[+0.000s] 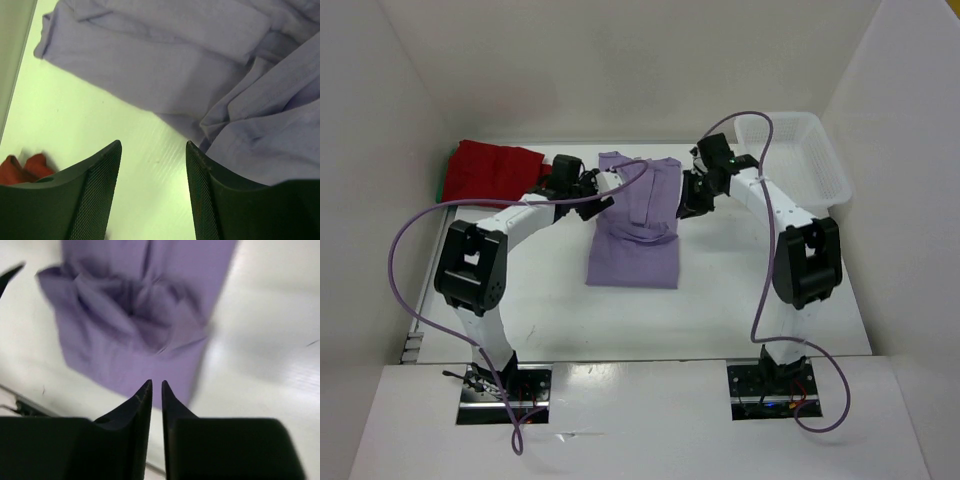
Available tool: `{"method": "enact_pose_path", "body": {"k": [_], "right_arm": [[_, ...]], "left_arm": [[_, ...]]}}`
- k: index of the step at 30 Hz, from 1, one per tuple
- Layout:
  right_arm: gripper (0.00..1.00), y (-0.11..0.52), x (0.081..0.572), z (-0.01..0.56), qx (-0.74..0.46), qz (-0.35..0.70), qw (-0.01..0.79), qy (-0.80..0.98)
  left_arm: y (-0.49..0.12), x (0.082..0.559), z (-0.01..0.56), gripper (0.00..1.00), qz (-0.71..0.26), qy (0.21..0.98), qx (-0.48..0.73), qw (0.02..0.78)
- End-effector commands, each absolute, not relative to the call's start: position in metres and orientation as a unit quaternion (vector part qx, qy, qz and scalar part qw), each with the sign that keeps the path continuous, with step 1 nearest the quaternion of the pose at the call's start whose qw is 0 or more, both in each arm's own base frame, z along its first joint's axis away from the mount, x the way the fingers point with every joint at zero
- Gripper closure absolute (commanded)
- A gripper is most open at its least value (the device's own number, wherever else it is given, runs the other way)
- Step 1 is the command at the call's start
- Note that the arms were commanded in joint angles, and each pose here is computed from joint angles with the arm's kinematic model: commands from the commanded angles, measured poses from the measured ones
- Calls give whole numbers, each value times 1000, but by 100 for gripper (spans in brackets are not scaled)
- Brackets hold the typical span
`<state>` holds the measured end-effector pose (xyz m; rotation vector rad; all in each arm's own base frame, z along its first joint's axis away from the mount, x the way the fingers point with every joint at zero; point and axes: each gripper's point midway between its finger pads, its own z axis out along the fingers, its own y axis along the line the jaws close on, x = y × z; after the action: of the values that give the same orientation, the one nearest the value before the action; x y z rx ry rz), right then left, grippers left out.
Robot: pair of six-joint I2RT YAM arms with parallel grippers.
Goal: Fold and stack the t-shirts
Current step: Fold the folded rectangular tshirt in 1/3 of the way
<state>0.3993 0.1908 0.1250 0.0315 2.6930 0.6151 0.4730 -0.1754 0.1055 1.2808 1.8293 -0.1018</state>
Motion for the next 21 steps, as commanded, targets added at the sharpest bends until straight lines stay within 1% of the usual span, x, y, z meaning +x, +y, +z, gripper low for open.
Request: {"method": "enact_pose_path", "body": {"k": [1,2,3,4,8,12,13,17,19,21], "right_arm": [[85,235,349,122,-63,221,170,958],[91,241,338,115,-74,219,158,960],[97,248,326,101,-79,223,139,962],[100,260,314,99,-88,236,126,960],[100,277,294,70,-92,254,74,960],[100,295,321,63,-102,249,91,959],[100,300,335,61,-106,243,101,959],[100,290,382,50,-76,226,126,963],[100,282,397,35,-73,212,119,967],[100,268,420,34,-54,204,135,968]], "left_arm": [[-163,473,134,38,-19,748,490,447],[-151,472,134,38,-17,757,479,444],[-150,469,145,38,-15,754,478,451],[-141,464,144,38,-14,762,473,442],[-112,449,149,37,-13,786,438,435],[-91,427,145,36,-21,814,401,421],[-93,423,145,36,-28,815,396,421],[-88,404,141,36,-35,822,395,408],[-91,390,130,36,-35,812,437,385],[-101,373,117,36,-23,793,494,356]]}}
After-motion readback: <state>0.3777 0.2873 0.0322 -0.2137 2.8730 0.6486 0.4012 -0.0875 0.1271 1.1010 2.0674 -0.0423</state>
